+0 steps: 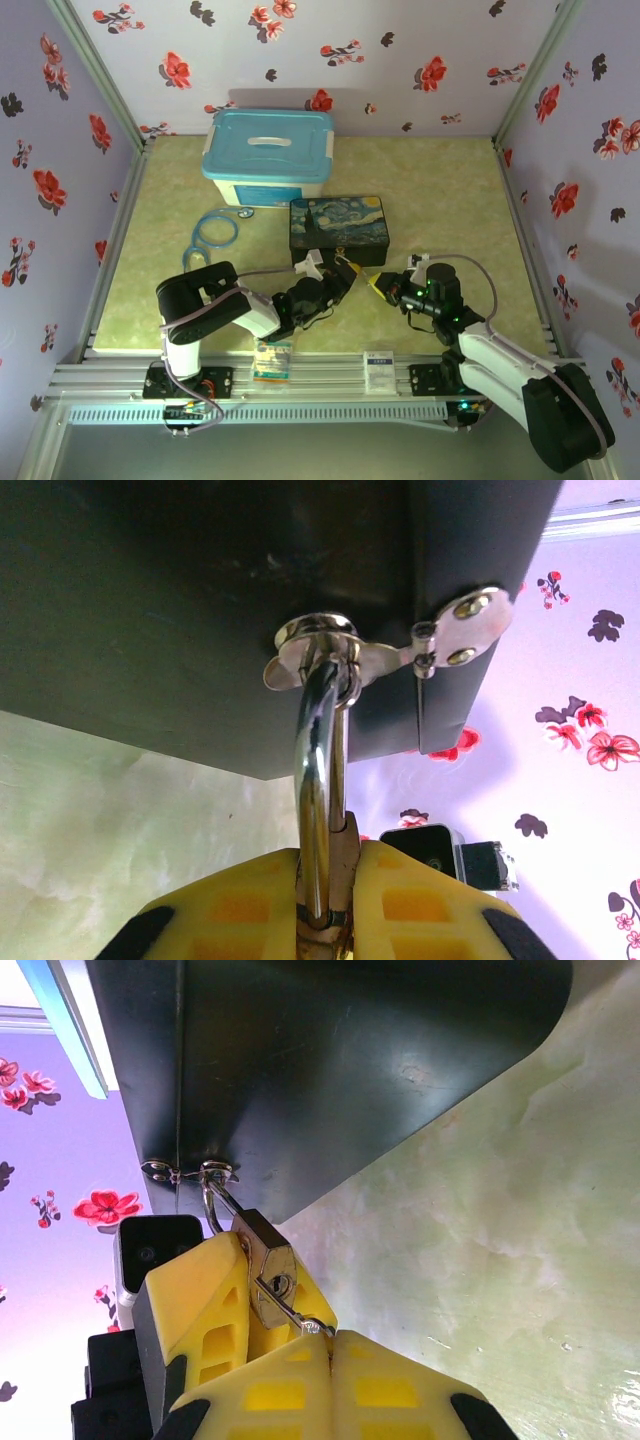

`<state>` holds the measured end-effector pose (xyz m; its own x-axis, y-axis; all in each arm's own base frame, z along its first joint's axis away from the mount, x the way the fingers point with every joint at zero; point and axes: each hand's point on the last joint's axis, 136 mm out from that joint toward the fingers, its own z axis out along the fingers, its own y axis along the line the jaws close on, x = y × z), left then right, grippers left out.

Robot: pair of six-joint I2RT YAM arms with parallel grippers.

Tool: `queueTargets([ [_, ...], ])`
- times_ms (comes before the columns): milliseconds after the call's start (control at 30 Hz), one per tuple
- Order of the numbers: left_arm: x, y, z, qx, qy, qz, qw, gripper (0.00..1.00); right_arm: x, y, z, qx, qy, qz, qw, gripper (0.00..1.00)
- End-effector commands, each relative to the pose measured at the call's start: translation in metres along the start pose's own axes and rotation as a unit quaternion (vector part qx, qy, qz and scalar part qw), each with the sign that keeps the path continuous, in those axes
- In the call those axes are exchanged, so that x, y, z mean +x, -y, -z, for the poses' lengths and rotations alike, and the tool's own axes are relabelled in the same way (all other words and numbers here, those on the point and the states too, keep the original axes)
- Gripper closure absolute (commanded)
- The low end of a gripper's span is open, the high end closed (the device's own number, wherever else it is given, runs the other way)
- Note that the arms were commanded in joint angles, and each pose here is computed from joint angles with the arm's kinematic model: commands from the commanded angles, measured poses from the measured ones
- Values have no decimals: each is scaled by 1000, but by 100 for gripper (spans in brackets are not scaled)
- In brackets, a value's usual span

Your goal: Unlock the padlock with the key

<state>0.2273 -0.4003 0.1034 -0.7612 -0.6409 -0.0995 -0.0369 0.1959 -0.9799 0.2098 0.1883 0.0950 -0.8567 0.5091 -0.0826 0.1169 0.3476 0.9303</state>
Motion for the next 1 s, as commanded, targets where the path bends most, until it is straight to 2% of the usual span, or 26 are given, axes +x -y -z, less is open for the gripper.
queueTargets([
  [0,-3,37,-5,56,8,9,998,100,-3,-5,1,-5,7,14,1000,100],
  [967,-5,44,-6,62,11,18,998,100,-2,0,5,3,11,15,1000,100],
])
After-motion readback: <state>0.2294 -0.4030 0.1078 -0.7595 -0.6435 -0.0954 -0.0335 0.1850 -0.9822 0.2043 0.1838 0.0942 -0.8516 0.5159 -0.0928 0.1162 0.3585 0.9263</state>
